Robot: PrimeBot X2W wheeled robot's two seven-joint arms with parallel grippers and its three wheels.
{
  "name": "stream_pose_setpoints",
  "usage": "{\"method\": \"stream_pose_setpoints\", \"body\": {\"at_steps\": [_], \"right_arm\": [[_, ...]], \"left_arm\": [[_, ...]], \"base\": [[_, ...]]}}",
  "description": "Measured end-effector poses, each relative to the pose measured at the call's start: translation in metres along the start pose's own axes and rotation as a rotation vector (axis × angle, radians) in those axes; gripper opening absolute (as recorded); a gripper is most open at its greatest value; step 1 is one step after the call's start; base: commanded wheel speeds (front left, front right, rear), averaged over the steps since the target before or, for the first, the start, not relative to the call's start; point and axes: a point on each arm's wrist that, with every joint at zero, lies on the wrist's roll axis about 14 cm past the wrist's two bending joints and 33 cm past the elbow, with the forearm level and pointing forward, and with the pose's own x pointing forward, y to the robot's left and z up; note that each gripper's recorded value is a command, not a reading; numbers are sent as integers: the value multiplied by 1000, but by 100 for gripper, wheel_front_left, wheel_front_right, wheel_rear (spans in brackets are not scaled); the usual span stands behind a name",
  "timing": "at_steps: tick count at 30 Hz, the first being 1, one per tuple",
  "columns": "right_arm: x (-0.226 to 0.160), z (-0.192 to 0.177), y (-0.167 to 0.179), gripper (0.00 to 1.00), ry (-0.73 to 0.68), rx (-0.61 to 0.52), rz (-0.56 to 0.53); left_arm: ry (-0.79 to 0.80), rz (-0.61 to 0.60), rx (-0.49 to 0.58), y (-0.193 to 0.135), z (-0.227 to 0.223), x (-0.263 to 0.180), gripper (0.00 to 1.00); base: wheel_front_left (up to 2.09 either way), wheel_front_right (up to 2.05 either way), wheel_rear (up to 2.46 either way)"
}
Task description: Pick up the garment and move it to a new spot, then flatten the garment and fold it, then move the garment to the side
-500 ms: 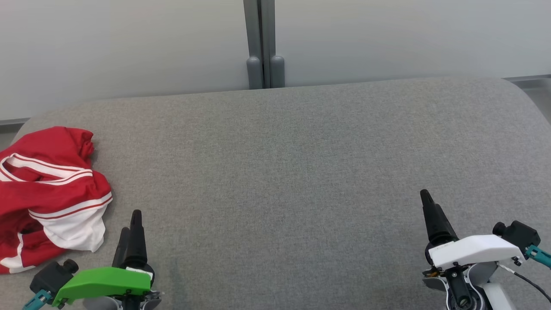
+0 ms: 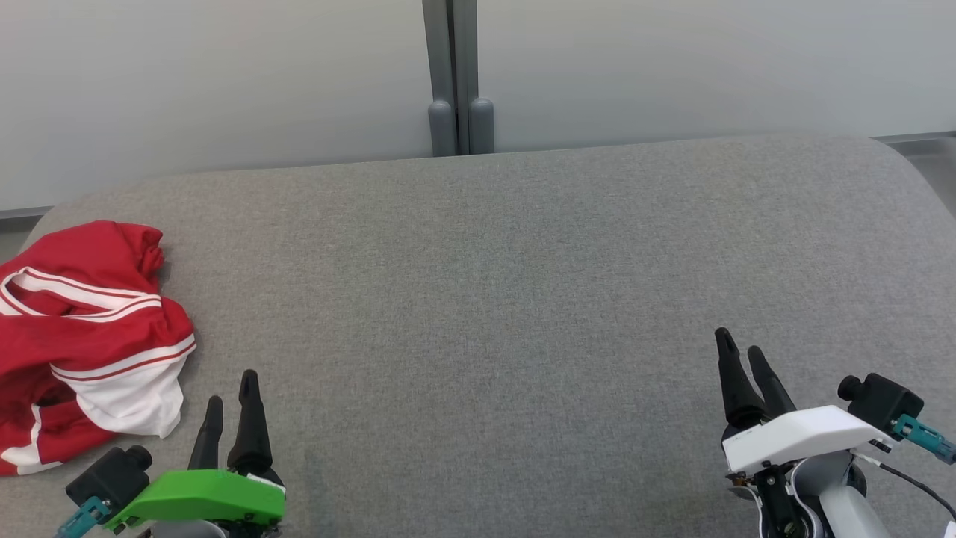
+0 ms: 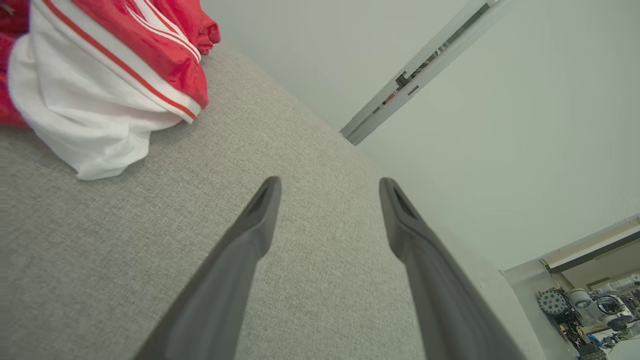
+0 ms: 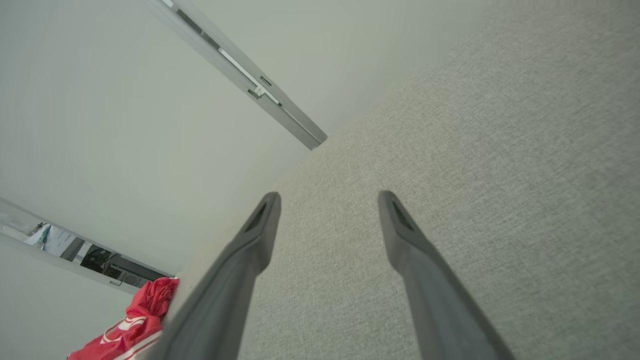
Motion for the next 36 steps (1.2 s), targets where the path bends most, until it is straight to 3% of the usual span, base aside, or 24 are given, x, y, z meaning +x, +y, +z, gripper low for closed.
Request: {"method": "stream_pose_setpoints", "body": {"at_steps": [14, 36], "right_arm": [[2, 2, 8, 100, -16, -188, 35], [3, 1, 22, 100, -35, -395, 97]], "left_arm": [[-20, -22, 205, -4, 1, -3, 100], [-66, -80, 432, -19, 4, -4, 100]], "base": [[0, 0, 0], [0, 0, 0]]}}
